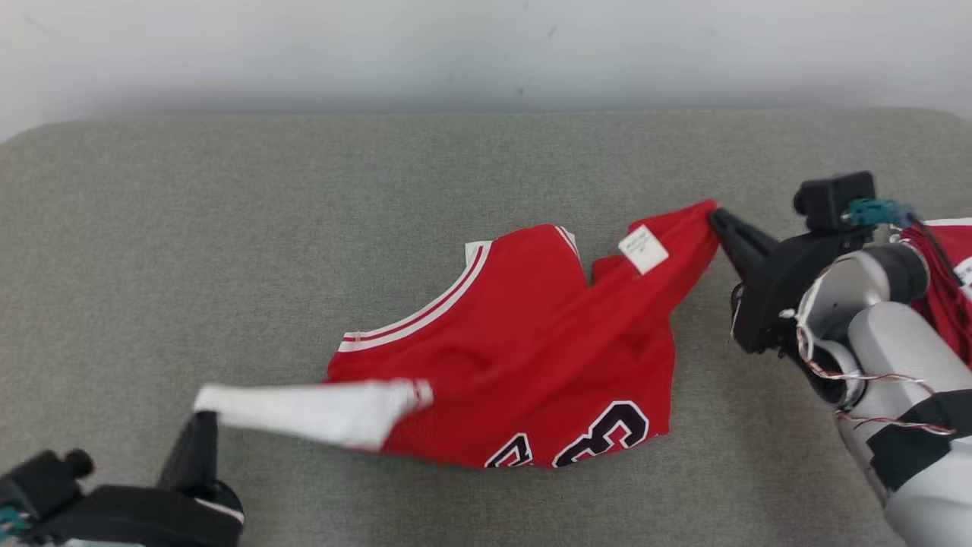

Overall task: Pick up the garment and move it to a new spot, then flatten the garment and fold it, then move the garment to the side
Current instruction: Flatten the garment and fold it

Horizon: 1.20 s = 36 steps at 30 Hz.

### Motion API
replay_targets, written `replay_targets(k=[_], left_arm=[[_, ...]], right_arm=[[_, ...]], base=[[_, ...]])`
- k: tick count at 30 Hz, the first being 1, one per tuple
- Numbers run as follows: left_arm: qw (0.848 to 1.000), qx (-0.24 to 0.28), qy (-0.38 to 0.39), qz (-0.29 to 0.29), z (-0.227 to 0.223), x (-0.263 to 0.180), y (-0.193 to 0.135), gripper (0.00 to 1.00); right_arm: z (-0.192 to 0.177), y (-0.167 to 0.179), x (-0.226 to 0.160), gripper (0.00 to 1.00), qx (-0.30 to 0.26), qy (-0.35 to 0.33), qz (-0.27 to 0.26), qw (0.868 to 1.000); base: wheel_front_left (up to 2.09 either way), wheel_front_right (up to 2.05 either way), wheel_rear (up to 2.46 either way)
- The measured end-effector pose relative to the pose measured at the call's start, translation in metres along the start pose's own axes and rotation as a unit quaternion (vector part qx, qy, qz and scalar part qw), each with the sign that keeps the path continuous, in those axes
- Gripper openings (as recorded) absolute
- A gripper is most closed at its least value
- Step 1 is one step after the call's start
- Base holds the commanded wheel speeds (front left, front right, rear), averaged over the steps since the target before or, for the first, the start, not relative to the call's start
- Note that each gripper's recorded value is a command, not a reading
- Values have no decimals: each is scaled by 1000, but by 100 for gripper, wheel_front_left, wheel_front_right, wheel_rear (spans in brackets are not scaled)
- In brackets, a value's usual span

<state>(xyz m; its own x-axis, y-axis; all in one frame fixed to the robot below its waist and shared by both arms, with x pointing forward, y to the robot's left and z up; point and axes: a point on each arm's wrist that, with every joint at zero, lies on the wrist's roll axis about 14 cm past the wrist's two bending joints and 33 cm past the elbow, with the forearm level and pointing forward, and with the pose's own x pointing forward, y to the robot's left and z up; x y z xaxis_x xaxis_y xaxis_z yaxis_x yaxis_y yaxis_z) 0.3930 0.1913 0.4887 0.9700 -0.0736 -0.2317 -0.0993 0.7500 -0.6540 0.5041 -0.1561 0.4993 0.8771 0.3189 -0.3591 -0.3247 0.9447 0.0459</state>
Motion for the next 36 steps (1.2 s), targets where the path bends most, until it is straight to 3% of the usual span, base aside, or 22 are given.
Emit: replay_targets(k=[6, 11, 13, 19, 24, 27, 32, 34, 36], left_arm=[[985, -94, -116, -88, 63, 16, -51, 0], [969, -135, -151, -139, 108, 54, -90, 0], [968, -129, -156, -151, 119, 65, -100, 0], [948, -94, -238, -187, 194, 132, -149, 0], [934, 9, -279, -222, 221, 179, -196, 0], [905, -8, -327, -271, 244, 180, -235, 0], [827, -46, -432, -356, 287, 146, -285, 0], [808, -30, -454, -375, 291, 138, -292, 0], [805, -5, -458, -377, 287, 142, -291, 0]], right_arm=[[61, -25, -18, 0, 49, -115, -17, 992], [86, -32, -6, 0, 100, -143, -9, 985], [92, -31, 0, 0, 101, -146, -6, 984], [156, -44, 36, 0, 82, -213, -16, 973], [210, -74, 45, 0, 37, -305, -64, 949], [249, -90, 29, 0, 32, -372, -90, 923], [305, -117, -11, 0, 10, -468, -133, 874], [304, -121, -9, 0, -4, -464, -143, 874], [293, -126, 1, 0, -11, -447, -152, 881]], base=[[0, 0, 0], [0, 0, 0], [0, 0, 0], [0, 0, 0], [0, 0, 0], [0, 0, 0], [0, 0, 0], [0, 0, 0], [0, 0, 0]])
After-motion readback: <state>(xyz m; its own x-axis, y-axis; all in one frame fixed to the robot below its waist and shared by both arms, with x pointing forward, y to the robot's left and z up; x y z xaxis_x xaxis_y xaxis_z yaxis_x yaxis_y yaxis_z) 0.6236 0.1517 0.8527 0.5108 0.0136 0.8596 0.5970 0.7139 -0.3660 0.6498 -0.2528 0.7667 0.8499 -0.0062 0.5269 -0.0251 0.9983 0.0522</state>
